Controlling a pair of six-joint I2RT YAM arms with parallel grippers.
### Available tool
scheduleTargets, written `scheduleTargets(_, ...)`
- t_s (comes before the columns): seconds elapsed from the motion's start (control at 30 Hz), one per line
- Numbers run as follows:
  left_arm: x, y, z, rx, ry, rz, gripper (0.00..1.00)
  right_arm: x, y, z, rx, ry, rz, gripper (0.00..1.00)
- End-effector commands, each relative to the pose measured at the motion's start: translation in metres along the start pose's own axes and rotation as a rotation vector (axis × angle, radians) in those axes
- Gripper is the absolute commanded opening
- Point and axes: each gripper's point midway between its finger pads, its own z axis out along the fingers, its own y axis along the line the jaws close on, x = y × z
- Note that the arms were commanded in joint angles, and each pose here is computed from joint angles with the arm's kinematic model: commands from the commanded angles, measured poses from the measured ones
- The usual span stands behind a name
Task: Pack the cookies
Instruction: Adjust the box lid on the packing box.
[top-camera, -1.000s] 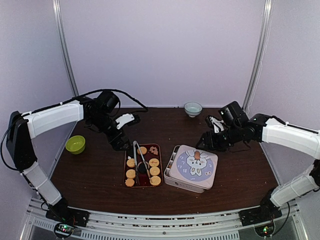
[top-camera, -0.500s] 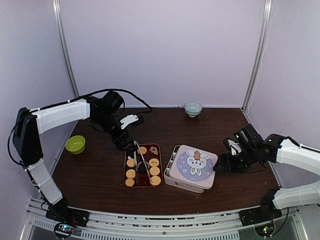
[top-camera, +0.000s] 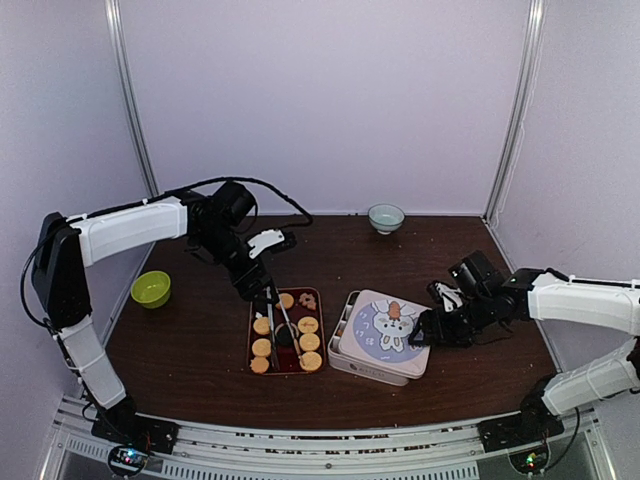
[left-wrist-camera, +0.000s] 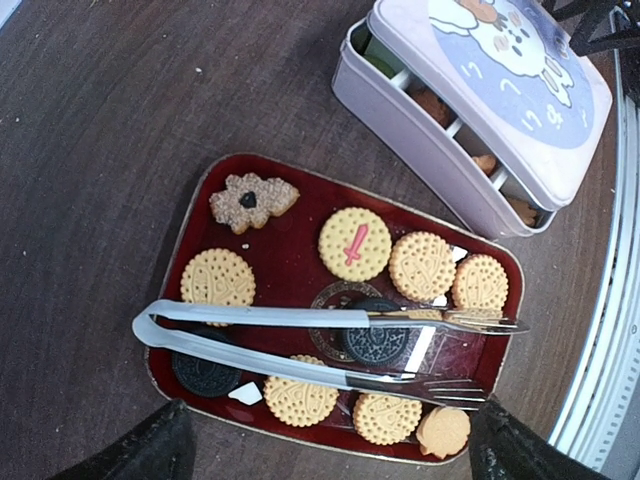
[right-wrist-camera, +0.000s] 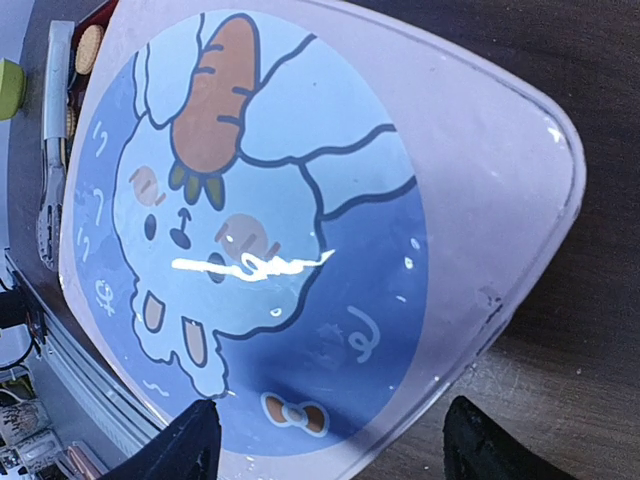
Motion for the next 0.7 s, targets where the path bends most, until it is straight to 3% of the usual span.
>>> scheduleTargets(0.0,-0.015,-0.003,-0.006,0.014,-0.043,0.024,0.98,-0.003,0.007,0.007,-0.049,-0.006,-0.003,0.77)
scheduleTargets(0.67,-0.020,-0.007,0.002,0.039,-0.042,0.038,0.98,-0.016,0.034,0.015,-0.130,-0.037,-0.006,0.77)
